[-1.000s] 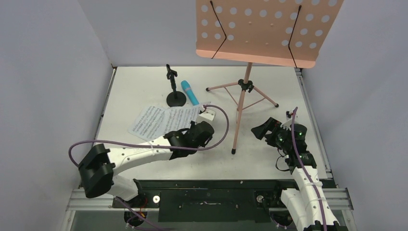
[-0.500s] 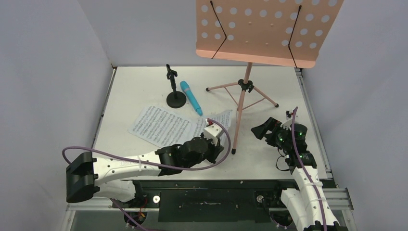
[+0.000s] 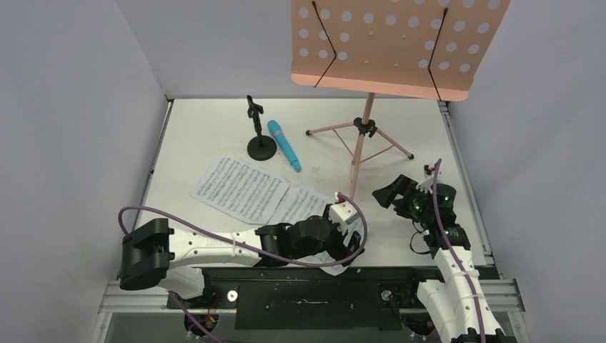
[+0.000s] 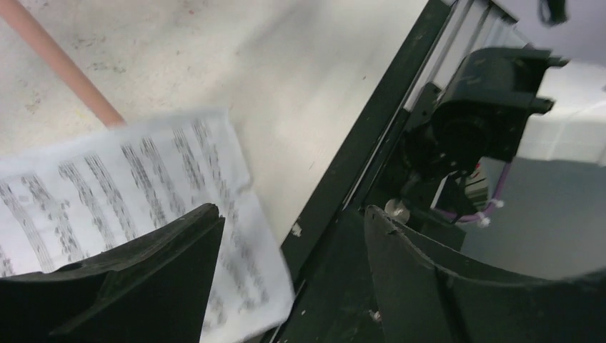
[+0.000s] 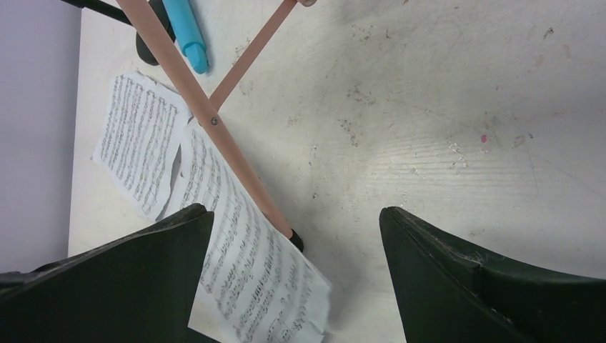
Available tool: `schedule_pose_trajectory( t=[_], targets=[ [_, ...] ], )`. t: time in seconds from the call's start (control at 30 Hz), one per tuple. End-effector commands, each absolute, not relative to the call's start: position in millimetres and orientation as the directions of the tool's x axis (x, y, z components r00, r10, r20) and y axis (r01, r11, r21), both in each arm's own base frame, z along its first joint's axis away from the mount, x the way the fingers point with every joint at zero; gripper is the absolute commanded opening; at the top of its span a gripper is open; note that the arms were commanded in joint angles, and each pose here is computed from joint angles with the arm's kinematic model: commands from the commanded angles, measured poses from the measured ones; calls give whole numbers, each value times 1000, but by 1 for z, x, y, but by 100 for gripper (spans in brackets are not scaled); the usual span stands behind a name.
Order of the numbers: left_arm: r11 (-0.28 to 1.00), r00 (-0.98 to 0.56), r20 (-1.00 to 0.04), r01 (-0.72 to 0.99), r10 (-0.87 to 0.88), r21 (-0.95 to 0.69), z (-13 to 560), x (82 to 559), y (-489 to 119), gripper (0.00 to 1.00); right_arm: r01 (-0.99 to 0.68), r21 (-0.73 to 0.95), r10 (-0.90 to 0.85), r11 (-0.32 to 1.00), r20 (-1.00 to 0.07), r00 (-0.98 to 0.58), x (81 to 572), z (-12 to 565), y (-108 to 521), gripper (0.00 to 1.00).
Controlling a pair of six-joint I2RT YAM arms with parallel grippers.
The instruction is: Set up the instrument practice props
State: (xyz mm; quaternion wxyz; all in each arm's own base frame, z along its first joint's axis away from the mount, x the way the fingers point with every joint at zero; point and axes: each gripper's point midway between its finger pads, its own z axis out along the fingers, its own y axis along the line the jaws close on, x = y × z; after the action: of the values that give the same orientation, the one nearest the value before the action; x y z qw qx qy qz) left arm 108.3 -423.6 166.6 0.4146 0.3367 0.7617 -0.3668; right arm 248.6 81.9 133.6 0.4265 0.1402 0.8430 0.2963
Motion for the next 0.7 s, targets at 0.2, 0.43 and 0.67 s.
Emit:
schedule_pose_trajectory(
  t=[0.2, 0.43, 0.67],
  targets=[
    [403, -524, -851, 777, -12, -484, 202, 118, -432, 78, -108, 641, 482, 760, -667, -569, 256, 155, 91, 90],
    [379, -667, -734, 652, -124, -657, 184, 148, -405, 78, -100, 674, 472, 731, -606, -640, 247, 127, 100, 90],
    [542, -766, -607, 426, -209, -724, 124, 189, -352, 77, -49, 761, 504, 647, -474, -722, 233, 88, 116, 90]
  ],
)
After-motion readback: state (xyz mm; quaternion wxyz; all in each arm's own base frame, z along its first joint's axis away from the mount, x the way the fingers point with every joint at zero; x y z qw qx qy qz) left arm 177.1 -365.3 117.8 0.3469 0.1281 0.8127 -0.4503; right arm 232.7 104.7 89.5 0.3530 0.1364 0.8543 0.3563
